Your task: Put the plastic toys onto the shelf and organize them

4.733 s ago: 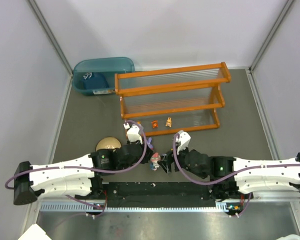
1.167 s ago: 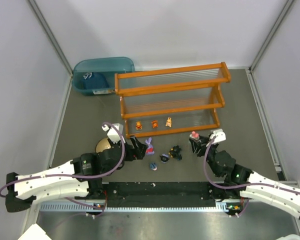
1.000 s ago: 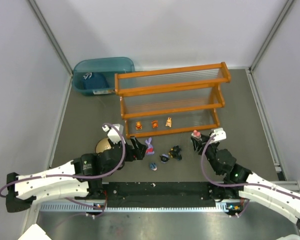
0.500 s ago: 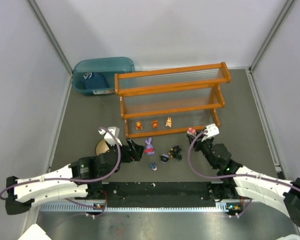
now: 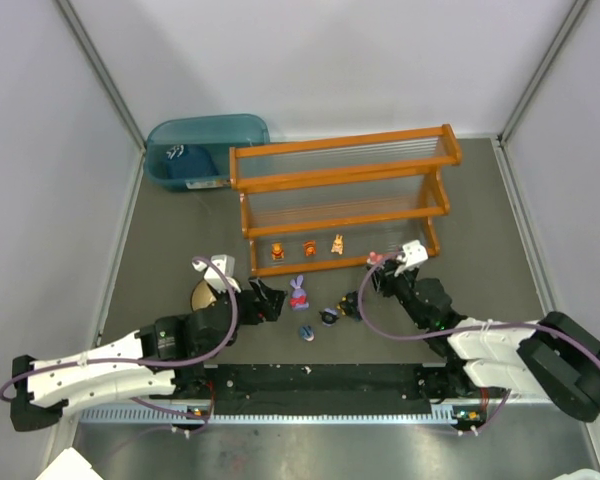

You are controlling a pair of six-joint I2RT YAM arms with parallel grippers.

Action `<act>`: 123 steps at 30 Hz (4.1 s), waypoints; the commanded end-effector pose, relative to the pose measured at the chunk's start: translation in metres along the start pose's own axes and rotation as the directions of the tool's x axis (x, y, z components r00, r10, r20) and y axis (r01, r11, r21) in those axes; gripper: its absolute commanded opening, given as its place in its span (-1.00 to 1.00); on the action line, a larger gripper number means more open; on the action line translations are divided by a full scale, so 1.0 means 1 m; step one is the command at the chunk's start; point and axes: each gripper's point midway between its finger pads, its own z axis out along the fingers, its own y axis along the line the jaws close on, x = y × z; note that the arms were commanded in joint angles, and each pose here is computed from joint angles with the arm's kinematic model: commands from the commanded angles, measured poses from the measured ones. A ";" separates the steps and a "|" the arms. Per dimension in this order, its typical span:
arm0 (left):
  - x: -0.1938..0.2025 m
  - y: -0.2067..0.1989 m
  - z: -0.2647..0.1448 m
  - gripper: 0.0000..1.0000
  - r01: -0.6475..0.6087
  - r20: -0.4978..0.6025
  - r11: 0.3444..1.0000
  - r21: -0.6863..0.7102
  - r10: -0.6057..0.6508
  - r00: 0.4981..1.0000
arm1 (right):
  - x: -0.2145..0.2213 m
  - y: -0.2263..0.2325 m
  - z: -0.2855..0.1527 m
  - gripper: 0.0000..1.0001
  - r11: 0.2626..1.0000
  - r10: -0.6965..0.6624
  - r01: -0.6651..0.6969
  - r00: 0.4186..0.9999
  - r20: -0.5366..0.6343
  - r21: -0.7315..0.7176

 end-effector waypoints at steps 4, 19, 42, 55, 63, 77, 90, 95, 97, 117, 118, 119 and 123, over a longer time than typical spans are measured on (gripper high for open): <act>-0.011 0.003 -0.001 0.80 0.024 0.059 1.000 0.004 -0.024 0.998 | -0.058 0.007 0.023 -1.00 0.997 0.077 -0.075 0.978 0.193 -0.021; -0.012 0.010 -0.002 0.79 0.033 0.081 0.999 -0.005 -0.032 0.996 | -0.059 0.003 0.046 -1.00 0.994 0.100 -0.106 0.976 0.196 0.021; -0.010 0.015 0.000 0.80 0.033 0.084 0.999 -0.017 -0.032 0.996 | -0.039 -0.004 0.065 -1.00 0.990 0.126 -0.134 0.983 0.131 0.051; -0.009 0.017 0.001 0.80 0.032 0.083 0.999 -0.023 -0.030 0.996 | -0.030 -0.010 0.075 -1.00 0.989 0.120 -0.128 0.988 0.094 0.076; -0.008 0.018 0.002 0.80 0.033 0.082 0.999 -0.026 -0.031 0.996 | -0.025 -0.012 0.080 -1.00 0.988 0.124 -0.131 0.989 0.082 0.080; -0.005 0.021 0.003 0.80 0.033 0.079 0.999 -0.031 -0.030 0.996 | -0.016 -0.014 0.086 -1.00 0.991 0.104 -0.109 0.993 0.058 0.079; -0.003 0.022 0.005 0.80 0.034 0.075 0.999 -0.032 -0.032 0.997 | -0.016 -0.016 0.094 -1.00 0.994 0.060 -0.064 0.997 0.051 0.087; -0.003 0.023 0.006 0.80 0.031 0.073 0.999 -0.035 -0.028 0.997 | -0.015 -0.019 0.095 -1.00 0.994 0.055 -0.059 0.997 0.048 0.092; -0.003 0.023 0.006 0.80 0.033 0.075 0.999 -0.034 -0.030 0.997 | -0.012 -0.020 0.095 -1.00 0.994 0.053 -0.057 0.998 0.042 0.093; -0.003 0.023 0.008 0.85 0.033 0.071 0.999 -0.034 -0.030 0.997 | 0.000 -0.020 0.087 -0.86 0.997 0.027 -0.030 0.999 0.030 0.076; -0.003 0.023 0.008 0.85 0.032 0.070 0.999 -0.035 -0.030 0.997 | 0.001 -0.021 0.086 -0.85 0.997 0.026 -0.028 0.999 0.030 0.077; -0.003 0.023 0.008 0.85 0.033 0.069 0.999 -0.032 -0.030 0.997 | 0.001 -0.021 0.086 -0.83 0.997 0.026 -0.028 0.999 0.029 0.076; -0.003 0.023 0.008 0.85 0.033 0.069 0.999 -0.034 -0.030 0.997 | 0.002 -0.021 0.083 -0.76 0.997 0.028 -0.031 0.999 0.034 0.075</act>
